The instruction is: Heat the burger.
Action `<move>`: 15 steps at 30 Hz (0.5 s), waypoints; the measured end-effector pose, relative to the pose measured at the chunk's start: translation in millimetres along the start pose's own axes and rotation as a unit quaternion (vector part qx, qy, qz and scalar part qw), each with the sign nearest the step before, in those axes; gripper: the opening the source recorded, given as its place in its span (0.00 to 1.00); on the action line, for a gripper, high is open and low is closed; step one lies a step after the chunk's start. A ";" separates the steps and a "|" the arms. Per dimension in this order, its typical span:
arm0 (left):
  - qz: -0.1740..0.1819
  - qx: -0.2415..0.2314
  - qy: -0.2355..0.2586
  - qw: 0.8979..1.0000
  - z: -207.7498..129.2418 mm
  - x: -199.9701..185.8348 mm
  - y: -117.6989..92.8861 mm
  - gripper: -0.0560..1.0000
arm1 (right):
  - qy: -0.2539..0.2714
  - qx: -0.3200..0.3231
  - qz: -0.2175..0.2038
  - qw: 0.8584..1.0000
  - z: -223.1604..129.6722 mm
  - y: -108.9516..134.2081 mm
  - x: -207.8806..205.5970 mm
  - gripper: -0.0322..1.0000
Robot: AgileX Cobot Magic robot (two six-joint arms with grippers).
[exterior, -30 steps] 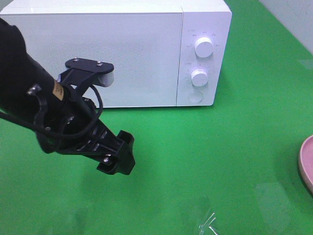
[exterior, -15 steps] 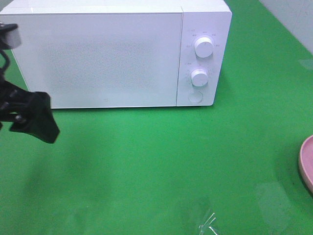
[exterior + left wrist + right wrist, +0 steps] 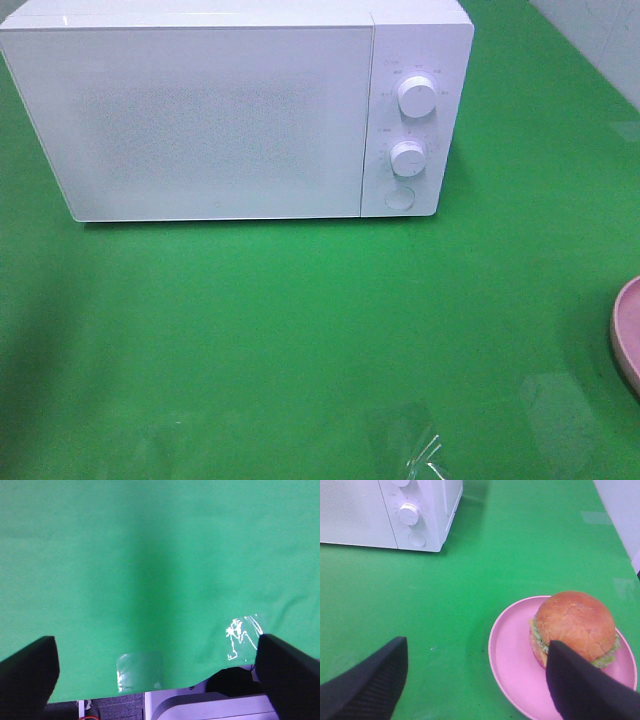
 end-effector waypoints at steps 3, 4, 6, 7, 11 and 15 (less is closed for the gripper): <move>0.008 -0.023 -0.003 1.000 -22.3 0.5 7.5 0.99 | 0.000 0.000 0.000 1.000 0.0 0.0 0.0 0.75; 0.008 -0.024 -0.005 1.000 -28.7 1.0 7.0 0.99 | 0.000 0.000 0.000 1.000 0.0 0.0 0.0 0.75; 0.009 -0.024 -0.012 1.000 -39.5 0.0 5.8 0.99 | 0.000 0.000 0.000 1.000 0.0 0.0 0.0 0.75; 0.009 -0.024 -0.012 1.000 -39.5 0.0 5.8 0.99 | 0.000 0.000 0.000 1.000 0.0 0.0 0.0 0.75; 0.025 -0.024 -0.021 0.999 -65.2 0.5 6.7 0.99 | 0.000 0.000 0.000 1.000 0.0 0.0 0.0 0.75; 0.040 -0.018 -0.037 0.998 -84.0 0.1 7.8 0.99 | 0.000 0.000 0.000 1.000 0.0 0.0 0.0 0.75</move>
Point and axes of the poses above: a point on each arm's last joint axis where the gripper is mounted, x pointing out along that axis toward the gripper, y along the wrist's bending axis when the last joint is at zero, z = x × y, the point moved 4 cm from there along x, pointing out along that axis toward the gripper, and after that the axes turned 4 degrees about x, right-handed, at the moved point
